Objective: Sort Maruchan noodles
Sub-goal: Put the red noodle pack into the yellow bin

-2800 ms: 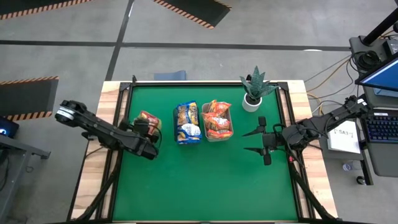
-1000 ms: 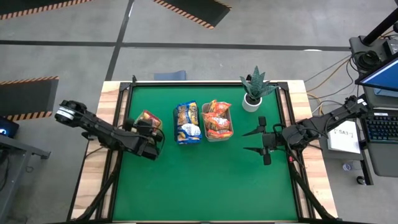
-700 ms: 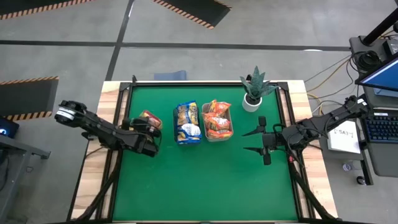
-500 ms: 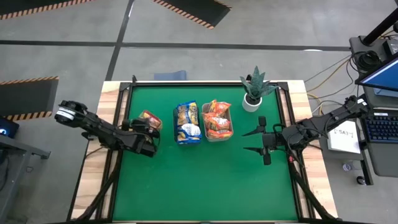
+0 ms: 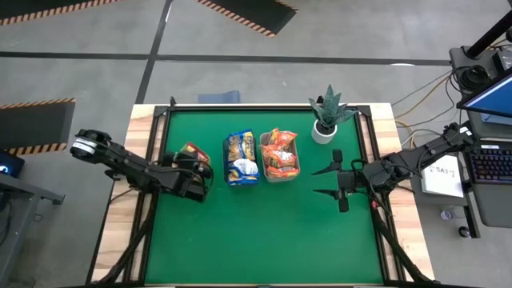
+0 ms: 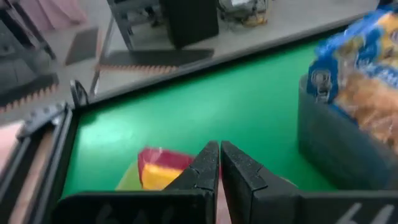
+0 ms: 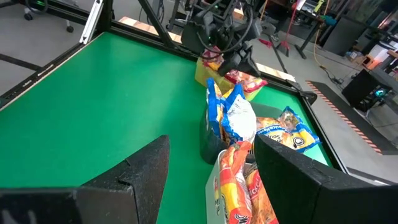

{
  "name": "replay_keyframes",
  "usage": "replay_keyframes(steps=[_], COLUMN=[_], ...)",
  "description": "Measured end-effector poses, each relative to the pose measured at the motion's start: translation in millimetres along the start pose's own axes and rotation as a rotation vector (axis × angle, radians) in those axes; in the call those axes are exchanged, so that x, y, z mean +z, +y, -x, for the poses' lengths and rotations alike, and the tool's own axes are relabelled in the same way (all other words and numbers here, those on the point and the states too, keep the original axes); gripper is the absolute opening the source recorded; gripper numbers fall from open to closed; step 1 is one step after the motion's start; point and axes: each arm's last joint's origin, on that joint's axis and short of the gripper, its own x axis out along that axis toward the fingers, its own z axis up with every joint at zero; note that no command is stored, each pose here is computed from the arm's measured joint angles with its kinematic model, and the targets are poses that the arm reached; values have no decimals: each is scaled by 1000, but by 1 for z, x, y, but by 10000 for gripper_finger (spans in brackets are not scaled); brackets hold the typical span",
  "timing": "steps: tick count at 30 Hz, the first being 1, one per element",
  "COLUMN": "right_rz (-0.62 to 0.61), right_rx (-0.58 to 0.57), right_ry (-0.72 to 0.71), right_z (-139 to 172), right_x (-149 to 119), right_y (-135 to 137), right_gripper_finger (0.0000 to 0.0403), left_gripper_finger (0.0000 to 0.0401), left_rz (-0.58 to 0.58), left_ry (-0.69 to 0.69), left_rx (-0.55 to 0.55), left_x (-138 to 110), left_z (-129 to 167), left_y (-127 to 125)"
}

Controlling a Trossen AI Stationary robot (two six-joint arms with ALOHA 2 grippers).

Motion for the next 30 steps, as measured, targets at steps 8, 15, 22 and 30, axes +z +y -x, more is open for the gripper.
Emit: replay_keyframes(steps=[8, 15, 22, 30], right_rz=[-3, -1, -1, -1], right_rx=[0, 0, -2, -2], right_ry=[0, 0, 0, 0], right_z=[0, 0, 0, 0], right_x=[0, 0, 0, 0], right_y=[0, 0, 0, 0], right_gripper_finger=[224, 224, 224, 224], left_gripper_finger=[0, 0, 0, 0], left_rz=[-11, 20, 34, -17], left_ry=[-38, -35, 17, 52], left_rx=[69, 128, 166, 192], left_x=[-6, -26, -36, 3], left_z=[-12, -23, -27, -12], left_y=[5, 8, 0, -12])
